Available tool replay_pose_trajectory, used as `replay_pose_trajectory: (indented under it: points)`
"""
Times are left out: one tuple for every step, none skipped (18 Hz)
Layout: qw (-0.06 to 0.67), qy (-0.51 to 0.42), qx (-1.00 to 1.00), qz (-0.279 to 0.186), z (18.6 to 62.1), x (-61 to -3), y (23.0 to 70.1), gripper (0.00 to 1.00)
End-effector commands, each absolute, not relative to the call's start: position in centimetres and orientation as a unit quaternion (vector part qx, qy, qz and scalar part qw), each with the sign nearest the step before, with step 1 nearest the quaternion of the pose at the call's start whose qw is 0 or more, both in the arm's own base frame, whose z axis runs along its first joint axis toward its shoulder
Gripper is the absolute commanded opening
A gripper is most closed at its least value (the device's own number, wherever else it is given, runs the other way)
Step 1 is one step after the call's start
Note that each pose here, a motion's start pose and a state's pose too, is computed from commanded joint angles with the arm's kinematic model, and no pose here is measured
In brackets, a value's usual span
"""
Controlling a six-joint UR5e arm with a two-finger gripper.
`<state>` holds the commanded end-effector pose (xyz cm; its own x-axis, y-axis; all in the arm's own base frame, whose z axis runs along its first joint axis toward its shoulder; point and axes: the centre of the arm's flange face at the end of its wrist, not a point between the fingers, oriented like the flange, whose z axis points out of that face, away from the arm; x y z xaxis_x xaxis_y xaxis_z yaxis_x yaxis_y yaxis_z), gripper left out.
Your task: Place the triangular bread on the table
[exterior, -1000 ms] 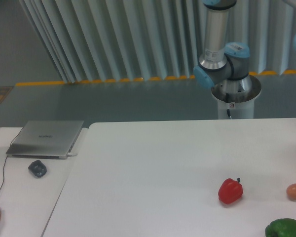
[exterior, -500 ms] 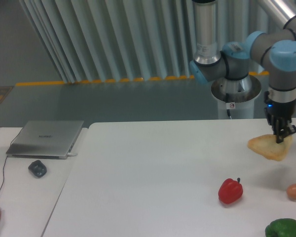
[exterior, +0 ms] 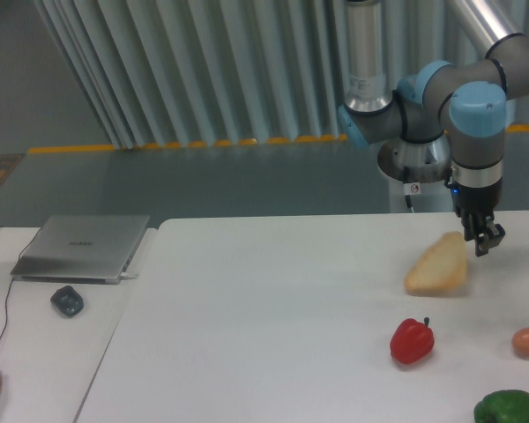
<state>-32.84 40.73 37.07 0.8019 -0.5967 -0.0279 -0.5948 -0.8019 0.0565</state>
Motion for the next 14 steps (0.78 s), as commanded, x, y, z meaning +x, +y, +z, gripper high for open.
replay_pose_trajectory:
  points:
    - [0.02, -0.315, 0.948, -0.024, 37.3, -33.0, 40.7, 1.0]
    - [0.015, -0.312, 0.949, -0.028, 37.8, -33.4, 40.8, 1.0]
    - [0.015, -0.309, 0.951, -0.028, 38.1, -33.6, 40.9, 1.0]
    - [0.014, -0.305, 0.952, -0.028, 38.1, -34.0, 41.1, 1.0]
    - [0.013, -0.302, 0.953, -0.03, 38.3, -34.5, 41.3, 1.0]
    - [0.013, -0.295, 0.955, -0.033, 38.6, -35.1, 41.7, 1.0]
    - [0.017, -0.294, 0.955, -0.036, 38.8, -35.9, 41.7, 1.0]
    - [0.015, -0.292, 0.955, -0.041, 39.3, -36.6, 41.8, 1.0]
    - [0.013, -0.289, 0.956, -0.046, 39.9, -37.5, 41.7, 1.0]
    - [0.013, -0.296, 0.954, -0.048, 40.3, -38.7, 41.9, 1.0]
    - [0.015, -0.314, 0.948, -0.045, 40.6, -39.5, 41.9, 1.0]
    - [0.016, -0.337, 0.94, -0.043, 41.1, -40.4, 41.5, 1.0]
    - [0.015, -0.369, 0.928, -0.043, 41.8, -41.8, 41.1, 1.0]
    - [0.017, -0.395, 0.918, -0.037, 41.5, -43.2, 41.1, 1.0]
